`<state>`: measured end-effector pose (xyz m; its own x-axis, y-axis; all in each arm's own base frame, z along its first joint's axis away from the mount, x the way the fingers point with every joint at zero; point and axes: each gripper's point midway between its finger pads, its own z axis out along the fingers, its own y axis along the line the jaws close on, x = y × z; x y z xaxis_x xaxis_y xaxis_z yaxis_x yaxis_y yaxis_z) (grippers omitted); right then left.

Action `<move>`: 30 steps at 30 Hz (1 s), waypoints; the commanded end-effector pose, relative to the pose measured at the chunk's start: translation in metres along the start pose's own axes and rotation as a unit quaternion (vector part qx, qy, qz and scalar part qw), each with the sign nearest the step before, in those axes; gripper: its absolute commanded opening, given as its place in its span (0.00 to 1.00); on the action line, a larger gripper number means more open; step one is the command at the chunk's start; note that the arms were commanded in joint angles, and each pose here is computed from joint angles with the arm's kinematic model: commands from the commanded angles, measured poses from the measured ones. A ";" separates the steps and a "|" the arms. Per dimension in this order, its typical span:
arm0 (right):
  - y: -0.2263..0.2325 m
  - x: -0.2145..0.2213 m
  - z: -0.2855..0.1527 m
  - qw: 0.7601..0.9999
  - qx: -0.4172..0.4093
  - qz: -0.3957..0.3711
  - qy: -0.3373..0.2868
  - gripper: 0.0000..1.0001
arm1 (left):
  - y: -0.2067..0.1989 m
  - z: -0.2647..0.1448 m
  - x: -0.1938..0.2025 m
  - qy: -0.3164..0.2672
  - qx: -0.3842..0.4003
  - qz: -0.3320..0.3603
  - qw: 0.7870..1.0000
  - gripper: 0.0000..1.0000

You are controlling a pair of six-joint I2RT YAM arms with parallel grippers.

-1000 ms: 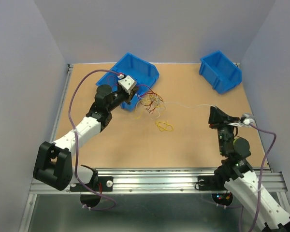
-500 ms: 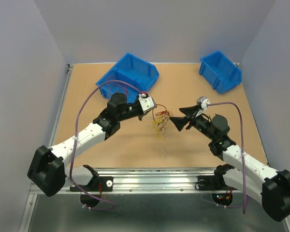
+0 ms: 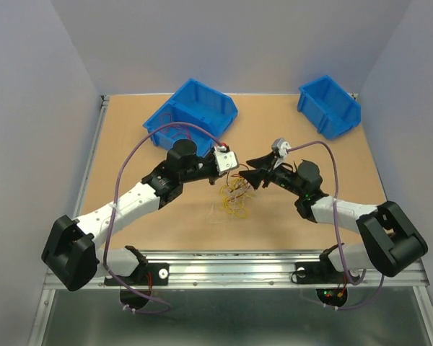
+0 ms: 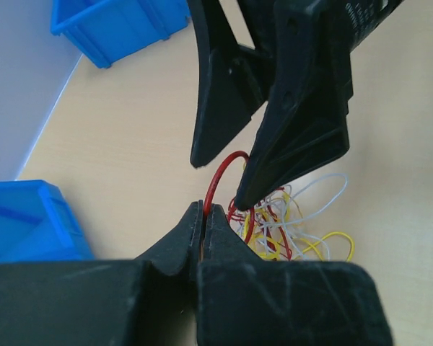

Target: Untangle the cables

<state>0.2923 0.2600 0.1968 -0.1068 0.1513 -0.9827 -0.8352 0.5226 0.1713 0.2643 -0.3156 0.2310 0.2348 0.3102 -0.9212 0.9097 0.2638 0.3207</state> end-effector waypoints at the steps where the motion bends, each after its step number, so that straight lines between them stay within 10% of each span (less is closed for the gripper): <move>1: 0.014 -0.040 0.022 0.995 -0.050 -0.059 -0.066 0.56 | 0.023 -0.018 -0.066 -0.062 -0.045 0.054 0.996 0.00; 13: 0.009 -0.009 0.039 0.996 -0.064 -0.046 -0.032 0.24 | 0.116 -0.161 -0.319 -0.251 -0.259 0.094 0.928 0.00; 22: -0.001 -0.016 0.023 0.997 -0.011 -0.062 -0.049 0.09 | 0.150 -0.230 -0.347 -0.308 -0.395 0.009 0.865 0.00; 26: 0.009 -0.025 0.016 0.996 -0.023 -0.066 -0.060 0.57 | 0.125 -0.213 -0.340 -0.309 -0.329 0.030 0.892 0.00; 30: 0.030 -0.032 0.009 0.993 -0.074 -0.070 -0.065 0.78 | 0.103 -0.185 -0.318 -0.288 -0.264 0.047 0.919 0.00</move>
<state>0.2982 0.2750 0.2173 0.0237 0.1691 -0.9853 -0.8669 0.4943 0.0640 0.2289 -0.1931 0.6158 0.5872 -0.1178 -0.8008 0.5294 0.8043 0.2700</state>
